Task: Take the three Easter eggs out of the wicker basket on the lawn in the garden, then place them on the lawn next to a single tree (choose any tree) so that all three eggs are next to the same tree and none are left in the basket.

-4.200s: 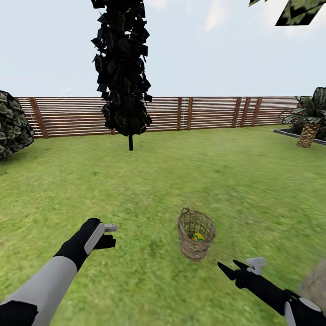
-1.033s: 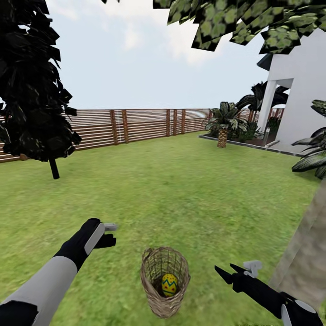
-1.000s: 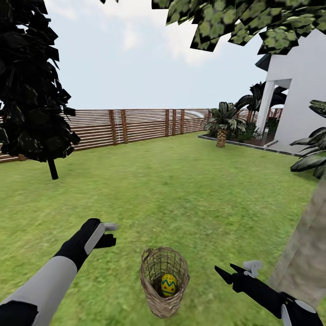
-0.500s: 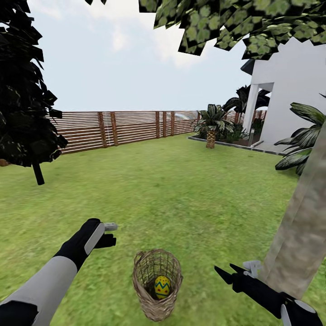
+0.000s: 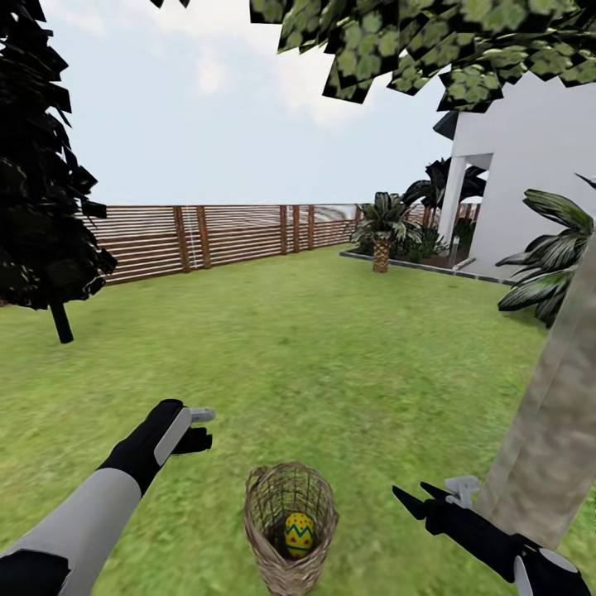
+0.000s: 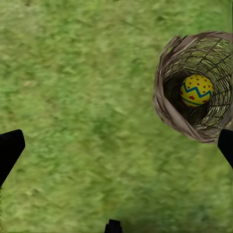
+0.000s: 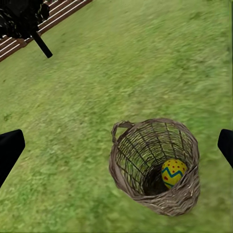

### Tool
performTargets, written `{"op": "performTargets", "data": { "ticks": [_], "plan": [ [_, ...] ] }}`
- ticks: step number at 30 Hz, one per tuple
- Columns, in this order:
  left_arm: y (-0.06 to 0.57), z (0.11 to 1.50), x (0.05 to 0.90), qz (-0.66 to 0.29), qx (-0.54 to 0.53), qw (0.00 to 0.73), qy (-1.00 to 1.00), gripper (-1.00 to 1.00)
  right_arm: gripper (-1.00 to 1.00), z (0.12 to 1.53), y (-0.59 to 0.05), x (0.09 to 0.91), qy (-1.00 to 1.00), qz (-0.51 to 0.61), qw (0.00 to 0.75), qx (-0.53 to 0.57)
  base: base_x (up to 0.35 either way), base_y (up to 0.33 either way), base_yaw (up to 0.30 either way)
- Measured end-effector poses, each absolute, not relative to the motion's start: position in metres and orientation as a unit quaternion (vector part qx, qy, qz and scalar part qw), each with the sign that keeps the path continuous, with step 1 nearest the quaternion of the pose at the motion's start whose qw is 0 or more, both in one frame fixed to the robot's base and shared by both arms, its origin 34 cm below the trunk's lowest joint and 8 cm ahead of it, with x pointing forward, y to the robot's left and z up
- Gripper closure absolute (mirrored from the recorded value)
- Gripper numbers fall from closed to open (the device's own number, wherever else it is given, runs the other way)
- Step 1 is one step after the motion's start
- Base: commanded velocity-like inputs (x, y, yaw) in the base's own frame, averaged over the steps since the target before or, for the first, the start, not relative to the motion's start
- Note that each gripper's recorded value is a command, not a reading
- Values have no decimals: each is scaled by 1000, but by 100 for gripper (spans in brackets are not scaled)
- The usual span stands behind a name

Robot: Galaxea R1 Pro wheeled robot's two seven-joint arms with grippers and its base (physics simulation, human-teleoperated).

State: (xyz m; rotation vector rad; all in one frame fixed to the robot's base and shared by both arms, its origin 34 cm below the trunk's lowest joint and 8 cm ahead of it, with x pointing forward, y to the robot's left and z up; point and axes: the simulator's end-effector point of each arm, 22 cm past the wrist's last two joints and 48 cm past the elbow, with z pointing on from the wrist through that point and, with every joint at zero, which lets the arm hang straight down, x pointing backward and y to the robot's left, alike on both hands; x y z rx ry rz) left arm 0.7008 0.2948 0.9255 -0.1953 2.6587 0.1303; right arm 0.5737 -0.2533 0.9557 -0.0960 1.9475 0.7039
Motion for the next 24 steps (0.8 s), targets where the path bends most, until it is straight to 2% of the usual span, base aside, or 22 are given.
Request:
{"op": "performTargets", "data": {
  "ticks": [24],
  "plan": [
    [295,944,702,46,-71,250,965,-100,-100,970,-256,574,801,290,522,-43,227,211,-201]
  ]
}}
